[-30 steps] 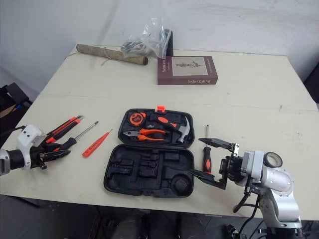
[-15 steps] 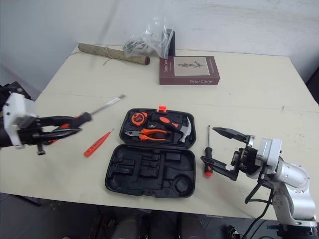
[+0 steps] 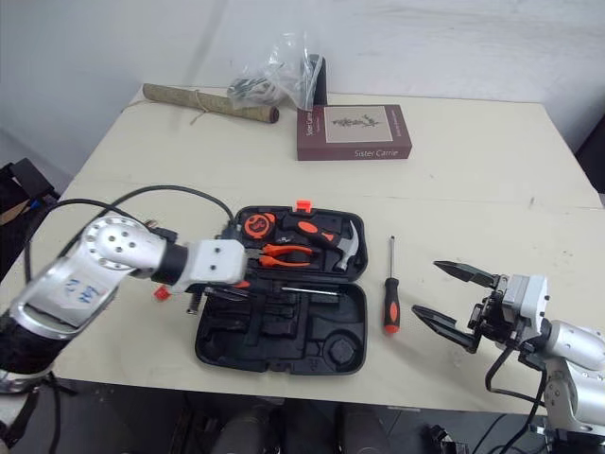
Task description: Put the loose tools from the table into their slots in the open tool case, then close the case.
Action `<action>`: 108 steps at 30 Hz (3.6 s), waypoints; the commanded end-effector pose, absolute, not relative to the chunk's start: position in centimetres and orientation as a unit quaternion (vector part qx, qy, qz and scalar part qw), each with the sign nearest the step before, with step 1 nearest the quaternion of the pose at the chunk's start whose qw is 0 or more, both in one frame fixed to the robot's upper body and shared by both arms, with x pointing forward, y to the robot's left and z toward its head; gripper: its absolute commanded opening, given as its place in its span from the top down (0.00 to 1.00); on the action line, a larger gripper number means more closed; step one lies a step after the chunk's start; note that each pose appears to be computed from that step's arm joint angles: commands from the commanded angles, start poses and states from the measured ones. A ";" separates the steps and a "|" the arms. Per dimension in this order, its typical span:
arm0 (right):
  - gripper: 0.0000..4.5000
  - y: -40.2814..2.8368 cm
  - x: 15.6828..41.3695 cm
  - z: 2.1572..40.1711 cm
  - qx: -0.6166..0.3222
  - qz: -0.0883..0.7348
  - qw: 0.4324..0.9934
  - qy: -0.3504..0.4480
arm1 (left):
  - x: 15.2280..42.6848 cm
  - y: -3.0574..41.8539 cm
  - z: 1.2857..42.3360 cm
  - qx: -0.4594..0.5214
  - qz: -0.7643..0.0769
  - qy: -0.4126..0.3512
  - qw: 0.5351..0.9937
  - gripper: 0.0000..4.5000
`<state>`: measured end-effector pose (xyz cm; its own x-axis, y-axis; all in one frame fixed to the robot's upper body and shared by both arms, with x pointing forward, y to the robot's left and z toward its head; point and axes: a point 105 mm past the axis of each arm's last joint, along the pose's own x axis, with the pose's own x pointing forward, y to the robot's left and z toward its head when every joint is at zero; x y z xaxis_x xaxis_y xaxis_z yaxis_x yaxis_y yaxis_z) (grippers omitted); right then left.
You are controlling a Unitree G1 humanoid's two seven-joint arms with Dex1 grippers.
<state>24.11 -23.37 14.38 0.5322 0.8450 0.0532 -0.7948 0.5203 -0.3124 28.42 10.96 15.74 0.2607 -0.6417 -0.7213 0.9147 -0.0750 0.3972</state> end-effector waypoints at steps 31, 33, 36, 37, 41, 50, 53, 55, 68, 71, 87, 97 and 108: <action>0.00 -19.8 23.9 18.6 -0.140 0.461 0.867 -0.128 | 30.5 11.7 13.3 0.488 -0.550 0.157 0.660 0.82; 0.00 -19.8 23.9 18.5 -0.139 0.462 0.867 -0.127 | 30.3 11.6 13.4 0.483 -0.555 0.156 0.659 0.82; 0.00 -19.9 23.8 18.3 -0.138 0.463 0.867 -0.126 | 30.1 10.8 14.2 0.486 -0.565 0.114 0.657 0.55; 0.00 -19.9 23.8 18.3 -0.138 0.463 0.866 -0.125 | 29.9 10.4 14.8 0.482 -0.568 0.092 0.661 0.48; 0.00 -20.3 23.7 18.0 -0.138 0.461 0.868 -0.122 | 28.8 10.2 16.8 0.469 -0.578 0.025 0.667 0.39; 0.00 -21.0 23.1 16.9 -0.126 0.463 0.871 -0.105 | 28.2 10.6 17.5 0.298 -0.584 -0.069 0.752 0.57; 0.00 -20.9 23.1 16.9 -0.125 0.465 0.870 -0.104 | 29.0 10.8 15.5 0.263 -0.571 -0.046 0.776 0.87; 0.00 -20.7 23.2 17.1 -0.126 0.463 0.871 -0.107 | 29.7 10.7 14.4 0.237 -0.560 -0.027 0.794 0.99; 0.00 -19.7 23.5 18.1 -0.120 0.456 0.876 -0.101 | 30.6 10.1 10.7 0.227 -0.586 0.047 0.777 0.99; 0.00 -19.8 23.4 18.0 -0.120 0.452 0.879 -0.097 | 30.5 9.9 10.0 0.248 -0.595 0.066 0.762 0.99; 0.00 -21.5 22.6 15.5 -0.113 0.428 0.893 -0.075 | 29.7 7.8 6.8 0.287 -0.616 0.129 0.722 0.99; 0.00 -29.0 19.9 13.7 -0.139 0.296 0.944 -0.049 | 30.2 16.3 17.5 0.197 -0.505 -0.100 0.834 0.62; 0.00 -41.7 9.8 9.4 -0.161 0.017 0.985 0.058 | 23.6 41.8 16.8 0.200 -0.112 0.038 0.973 0.01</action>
